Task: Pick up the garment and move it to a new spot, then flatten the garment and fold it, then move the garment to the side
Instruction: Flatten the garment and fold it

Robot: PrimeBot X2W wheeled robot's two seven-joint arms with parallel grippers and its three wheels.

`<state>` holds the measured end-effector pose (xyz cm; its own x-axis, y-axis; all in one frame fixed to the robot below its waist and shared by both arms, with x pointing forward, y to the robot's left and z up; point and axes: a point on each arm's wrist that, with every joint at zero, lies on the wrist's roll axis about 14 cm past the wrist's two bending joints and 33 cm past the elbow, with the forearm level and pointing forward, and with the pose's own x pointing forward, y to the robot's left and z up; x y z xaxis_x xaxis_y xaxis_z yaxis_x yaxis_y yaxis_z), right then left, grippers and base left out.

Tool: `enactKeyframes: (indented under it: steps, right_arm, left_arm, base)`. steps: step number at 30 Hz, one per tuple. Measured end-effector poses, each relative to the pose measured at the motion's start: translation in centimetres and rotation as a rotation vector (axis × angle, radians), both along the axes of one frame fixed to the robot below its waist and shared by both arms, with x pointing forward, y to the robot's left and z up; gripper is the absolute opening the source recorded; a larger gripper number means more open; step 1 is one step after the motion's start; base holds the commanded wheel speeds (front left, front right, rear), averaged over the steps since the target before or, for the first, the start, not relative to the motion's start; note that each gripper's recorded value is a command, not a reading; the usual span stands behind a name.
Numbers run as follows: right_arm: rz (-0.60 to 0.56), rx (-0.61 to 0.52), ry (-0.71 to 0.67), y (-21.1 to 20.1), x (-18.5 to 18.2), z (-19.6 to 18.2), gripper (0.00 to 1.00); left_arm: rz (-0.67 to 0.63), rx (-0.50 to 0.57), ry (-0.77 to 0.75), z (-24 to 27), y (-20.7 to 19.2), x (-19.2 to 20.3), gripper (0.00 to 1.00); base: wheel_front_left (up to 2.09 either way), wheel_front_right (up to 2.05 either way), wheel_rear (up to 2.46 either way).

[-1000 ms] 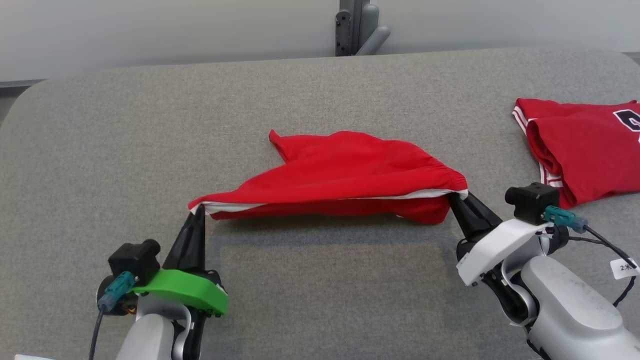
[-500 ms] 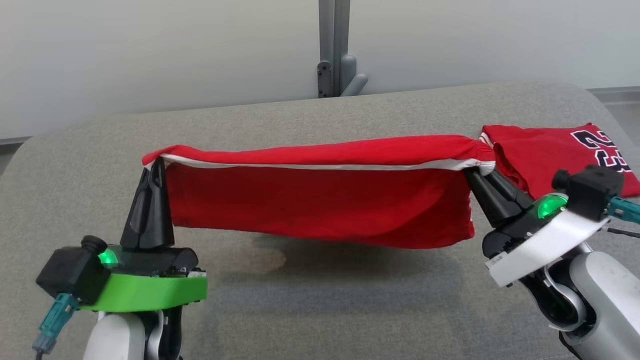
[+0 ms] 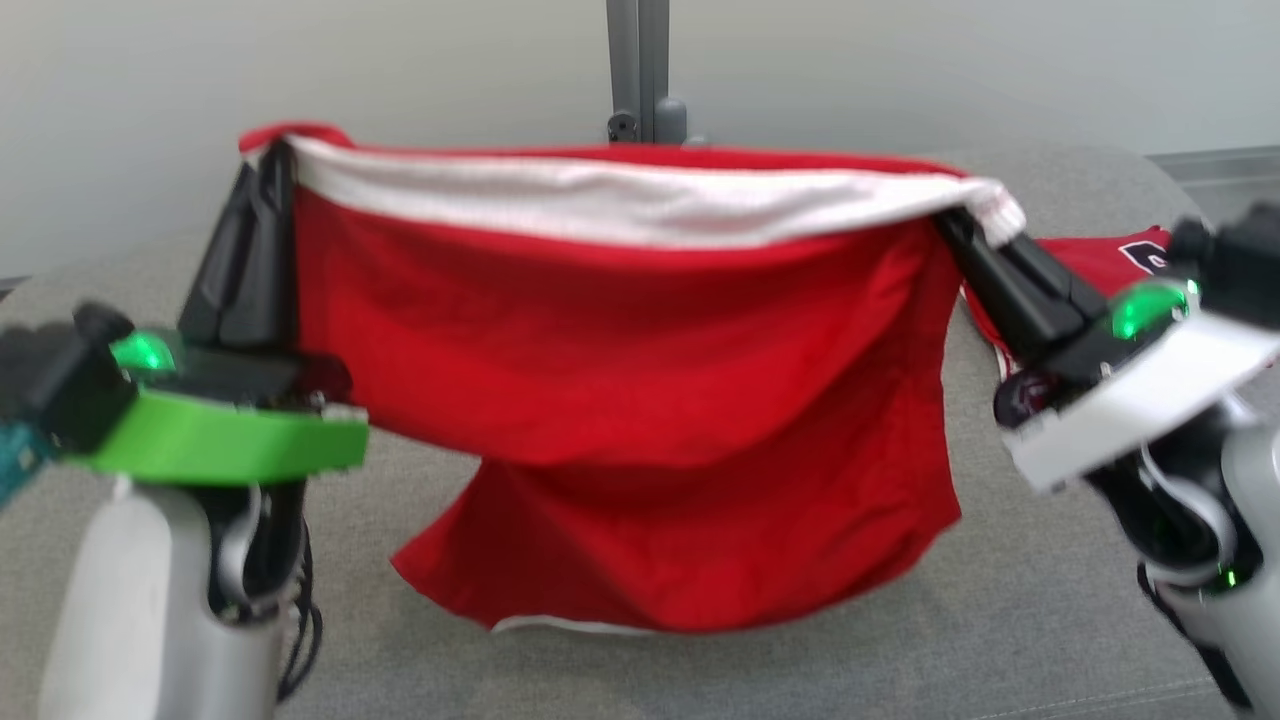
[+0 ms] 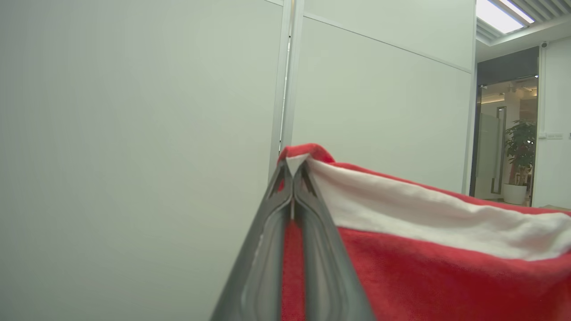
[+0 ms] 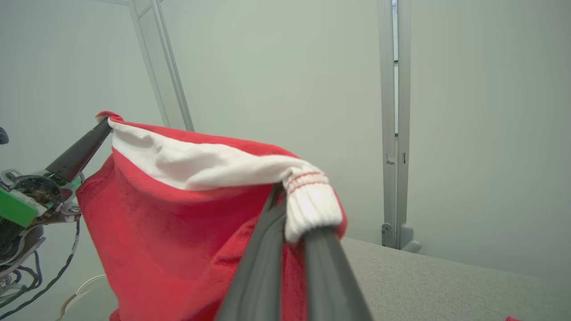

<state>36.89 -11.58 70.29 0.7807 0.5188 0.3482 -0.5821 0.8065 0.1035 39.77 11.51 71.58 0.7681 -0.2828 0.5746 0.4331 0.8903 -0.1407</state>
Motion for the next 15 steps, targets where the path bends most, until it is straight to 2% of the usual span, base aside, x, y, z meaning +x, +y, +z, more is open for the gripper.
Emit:
enactKeyframes:
  steps: [4, 7, 9, 15]
  right_arm:
    - [-0.001, -0.085, 0.019, 1.4, 5.4, 0.9, 0.0]
    - [-0.003, -0.109, 0.004, 3.0, 9.3, 2.2, 0.0]
    - [-0.009, -0.127, -0.009, 3.5, 10.7, 2.6, 0.0]
    - [-0.076, -0.186, -0.11, 6.0, 18.2, 3.3, 0.0]
  left_arm:
    - [-0.004, 0.04, 0.055, 0.8, 0.3, 5.0, 0.0]
    - [0.022, 0.062, 0.081, 1.8, 1.2, 8.8, 0.0]
    - [0.034, 0.065, 0.081, 2.2, 1.5, 10.0, 0.0]
    - [0.119, 0.043, 0.023, 4.8, 3.5, 16.1, 0.0]
  base:
    - [0.0, 0.0, 0.0]
    - [0.0, 0.0, 0.0]
    - [0.0, 0.0, 0.0]
    - [0.0, 0.0, 0.0]
